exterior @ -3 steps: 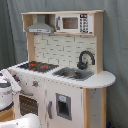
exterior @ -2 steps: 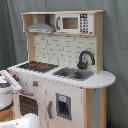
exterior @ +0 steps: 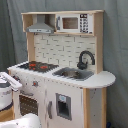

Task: Play with the kitchen

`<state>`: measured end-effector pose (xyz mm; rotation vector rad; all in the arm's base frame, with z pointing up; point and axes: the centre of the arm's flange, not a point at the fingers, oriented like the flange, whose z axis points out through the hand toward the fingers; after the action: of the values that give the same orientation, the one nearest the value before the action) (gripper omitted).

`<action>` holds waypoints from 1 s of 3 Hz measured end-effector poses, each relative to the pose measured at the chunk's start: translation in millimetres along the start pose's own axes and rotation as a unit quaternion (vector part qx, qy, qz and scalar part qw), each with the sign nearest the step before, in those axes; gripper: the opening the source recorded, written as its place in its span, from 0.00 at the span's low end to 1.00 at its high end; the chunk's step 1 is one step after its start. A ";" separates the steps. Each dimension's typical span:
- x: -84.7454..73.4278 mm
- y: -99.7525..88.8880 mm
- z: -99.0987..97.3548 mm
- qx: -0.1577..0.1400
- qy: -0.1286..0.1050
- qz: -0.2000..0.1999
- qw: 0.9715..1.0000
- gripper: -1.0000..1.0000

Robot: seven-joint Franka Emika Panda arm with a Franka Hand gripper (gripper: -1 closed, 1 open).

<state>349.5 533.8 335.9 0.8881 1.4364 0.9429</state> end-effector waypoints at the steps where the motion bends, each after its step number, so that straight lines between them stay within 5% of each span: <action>1: 0.1 0.0 -0.3 0.000 0.000 -0.058 0.998 0.00; 2: 0.3 0.0 -0.5 0.000 -0.001 -0.113 0.994 0.00; 3: 0.4 -0.1 -0.8 -0.001 -0.002 -0.173 0.985 0.00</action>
<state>348.7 534.1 335.6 0.6119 1.5253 0.6799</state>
